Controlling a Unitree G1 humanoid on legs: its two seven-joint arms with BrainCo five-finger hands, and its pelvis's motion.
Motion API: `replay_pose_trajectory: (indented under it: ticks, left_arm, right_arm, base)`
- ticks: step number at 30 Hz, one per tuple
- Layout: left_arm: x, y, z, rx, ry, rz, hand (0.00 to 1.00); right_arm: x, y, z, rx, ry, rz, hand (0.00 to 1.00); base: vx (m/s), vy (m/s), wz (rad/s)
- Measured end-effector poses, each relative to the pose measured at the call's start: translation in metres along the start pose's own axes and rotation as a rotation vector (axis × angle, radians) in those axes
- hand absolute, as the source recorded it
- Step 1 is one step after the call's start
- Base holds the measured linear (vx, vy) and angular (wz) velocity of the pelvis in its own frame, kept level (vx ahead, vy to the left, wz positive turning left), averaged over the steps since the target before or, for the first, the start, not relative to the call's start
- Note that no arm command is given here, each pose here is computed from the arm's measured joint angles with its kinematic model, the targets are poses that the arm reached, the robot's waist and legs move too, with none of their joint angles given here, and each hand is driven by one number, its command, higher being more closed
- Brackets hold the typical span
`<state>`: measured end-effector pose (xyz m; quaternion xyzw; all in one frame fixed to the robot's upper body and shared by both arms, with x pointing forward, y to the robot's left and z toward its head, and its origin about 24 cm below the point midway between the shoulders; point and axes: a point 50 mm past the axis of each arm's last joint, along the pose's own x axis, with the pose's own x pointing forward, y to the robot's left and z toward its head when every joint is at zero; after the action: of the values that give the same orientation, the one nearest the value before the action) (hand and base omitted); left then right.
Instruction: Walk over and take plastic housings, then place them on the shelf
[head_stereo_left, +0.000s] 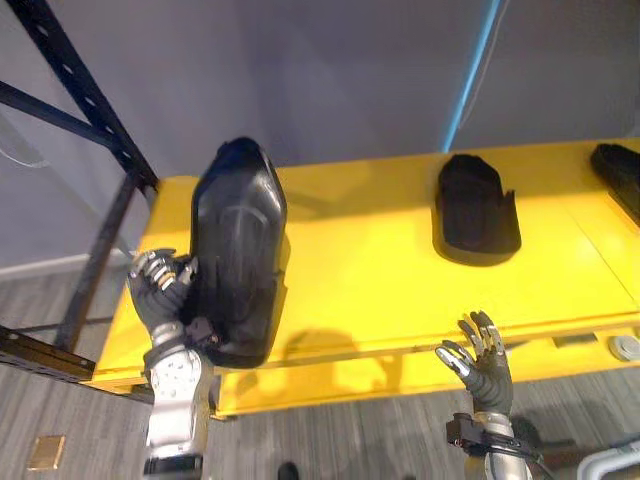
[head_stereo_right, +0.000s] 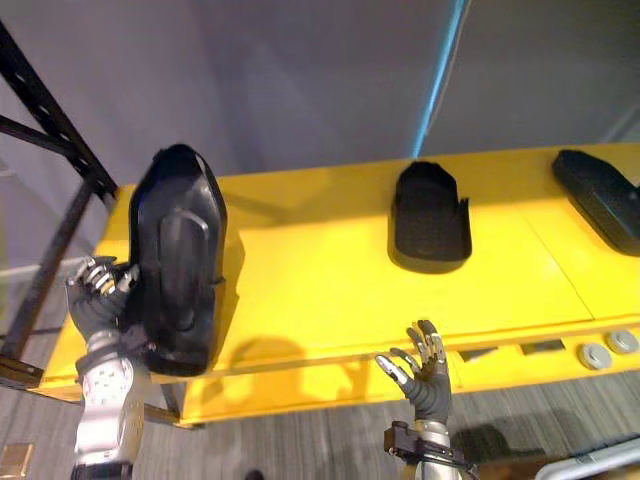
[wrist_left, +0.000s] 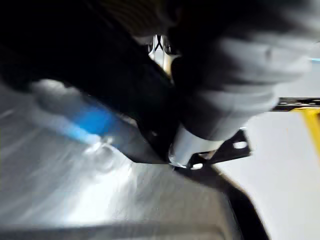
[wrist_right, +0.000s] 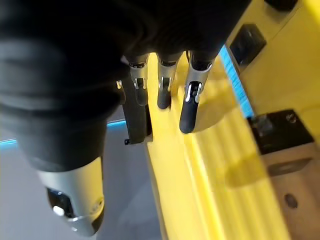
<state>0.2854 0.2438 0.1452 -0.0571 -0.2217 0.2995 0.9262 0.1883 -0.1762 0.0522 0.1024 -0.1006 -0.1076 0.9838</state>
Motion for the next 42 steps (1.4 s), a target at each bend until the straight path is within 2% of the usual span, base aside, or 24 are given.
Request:
replay_pose_trajectory:
  ticks: [7,10,14,15,23,26,29,30,34,36,40,42]
  left_arm:
    - [0.058,-0.001,0.028,0.006,-0.068,0.113,1.00]
    - [0.087,-0.002,0.053,0.036,-0.136,0.126,1.00]
    - [0.105,-0.013,0.062,0.080,-0.132,0.122,1.00]
    - [0.109,-0.015,0.063,0.101,-0.135,0.115,0.00]
    - [0.113,-0.033,0.065,0.090,-0.102,-0.013,0.00]
    - [0.100,-0.044,0.082,-0.016,-0.166,-0.083,0.00]
    - [0.069,-0.057,0.103,-0.163,-0.288,-0.173,0.00]
    - [0.056,-0.057,0.110,-0.216,-0.330,-0.198,1.00]
    - [0.020,-0.043,0.124,-0.279,-0.470,-0.216,1.00]
    - [0.004,-0.034,0.121,-0.259,-0.502,-0.220,1.00]
    - [-0.034,-0.023,0.102,-0.238,-0.449,-0.270,1.00]
    - [-0.060,-0.026,0.081,-0.248,-0.328,-0.338,1.00]
  right_arm:
    - [0.006,0.008,0.018,0.005,-0.112,0.053,0.00]
    - [0.011,0.013,0.023,0.019,-0.154,0.074,0.00]
    - [0.010,0.017,0.026,0.027,-0.167,0.113,0.00]
    - [0.009,0.018,0.024,0.028,-0.157,0.121,0.00]
    - [0.009,0.021,0.022,0.015,-0.158,0.161,0.00]
    - [0.008,0.022,0.020,0.014,-0.145,0.170,0.00]
    - [0.009,0.022,0.014,0.000,-0.124,0.174,0.00]
    - [0.009,0.022,0.011,-0.010,-0.111,0.178,0.00]
    - [0.010,0.017,0.002,-0.038,-0.069,0.169,0.00]
    - [0.010,0.012,-0.003,-0.045,-0.047,0.149,0.00]
    - [0.003,0.004,-0.012,-0.061,0.025,0.129,0.00]
    - [-0.003,0.002,-0.017,-0.062,0.062,0.120,0.00]
  base:
    - [-0.04,-0.019,-0.12]
    - [-0.02,-0.012,-0.18]
    - [-0.01,-0.007,-0.05]
    - [-0.01,-0.013,-0.08]
    - [-0.01,-0.004,-0.03]
    - [0.00,0.000,0.00]
    - [0.00,0.000,0.00]
    - [0.00,0.000,0.00]
    - [-0.01,0.009,0.11]
    - [-0.01,0.019,0.21]
    - [-0.02,0.011,0.17]
    - [-0.04,0.008,0.14]
